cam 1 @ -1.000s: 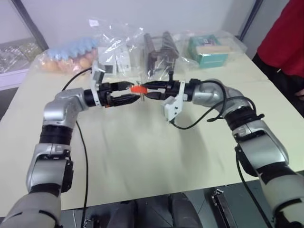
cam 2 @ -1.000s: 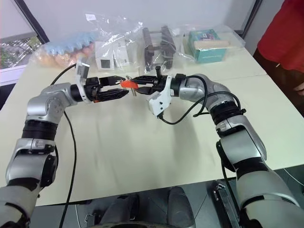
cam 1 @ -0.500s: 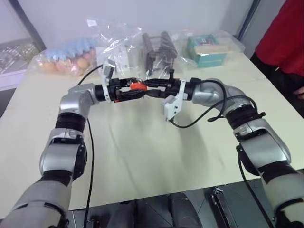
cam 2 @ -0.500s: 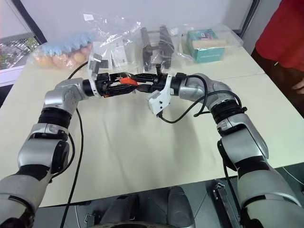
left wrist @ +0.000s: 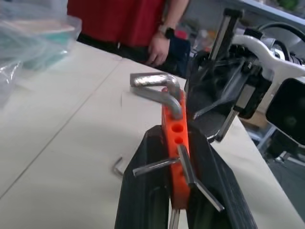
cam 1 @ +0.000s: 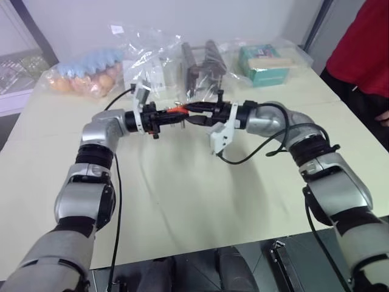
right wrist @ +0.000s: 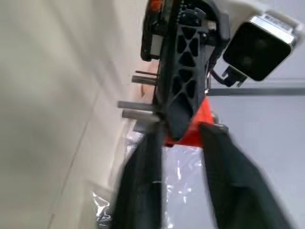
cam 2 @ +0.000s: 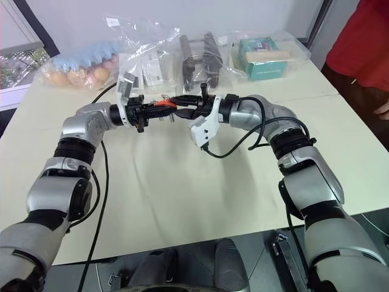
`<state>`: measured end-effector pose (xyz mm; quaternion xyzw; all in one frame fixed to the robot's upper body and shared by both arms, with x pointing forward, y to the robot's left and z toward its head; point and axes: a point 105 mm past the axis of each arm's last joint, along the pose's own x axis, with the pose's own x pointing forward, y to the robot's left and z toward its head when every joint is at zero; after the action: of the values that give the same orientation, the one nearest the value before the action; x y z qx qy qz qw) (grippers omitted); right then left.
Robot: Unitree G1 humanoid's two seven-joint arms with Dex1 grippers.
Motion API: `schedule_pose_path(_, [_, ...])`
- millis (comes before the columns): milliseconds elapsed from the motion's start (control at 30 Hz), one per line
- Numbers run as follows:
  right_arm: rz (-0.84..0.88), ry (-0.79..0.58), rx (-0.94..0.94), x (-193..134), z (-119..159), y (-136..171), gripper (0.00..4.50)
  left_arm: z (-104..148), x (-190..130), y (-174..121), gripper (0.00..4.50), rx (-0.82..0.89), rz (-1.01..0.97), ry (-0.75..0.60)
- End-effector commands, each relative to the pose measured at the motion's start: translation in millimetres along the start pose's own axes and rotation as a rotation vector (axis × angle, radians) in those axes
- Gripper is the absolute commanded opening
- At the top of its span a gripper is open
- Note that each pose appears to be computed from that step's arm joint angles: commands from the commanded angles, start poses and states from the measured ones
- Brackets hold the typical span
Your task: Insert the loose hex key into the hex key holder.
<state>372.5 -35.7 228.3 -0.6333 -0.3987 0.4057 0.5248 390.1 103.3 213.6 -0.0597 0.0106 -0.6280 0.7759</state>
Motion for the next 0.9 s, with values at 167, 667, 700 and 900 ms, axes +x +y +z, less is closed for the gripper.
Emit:
schedule_pose_path(167, [-0.025, -0.037, -0.021, 2, 8, -10, 1.01, 16, 2, -1, 0.03, 0.068, 0.007, -0.028])
schedule_pose_path(667, [-0.06, 0.324, 1.0, -46, -25, 46, 4.43, -5, -13, -5, 0.0, 0.353, 0.128, 0.057])
schedule_pose_path(700, [-0.079, 0.35, 1.172, -46, -22, 49, 4.43, -7, -13, -9, 0.0, 0.368, 0.13, 0.056])
schedule_pose_path(900, [-0.003, 0.499, 1.71, -53, 6, 69, 4.43, -23, -15, -30, 0.0, 0.406, 0.148, 0.082])
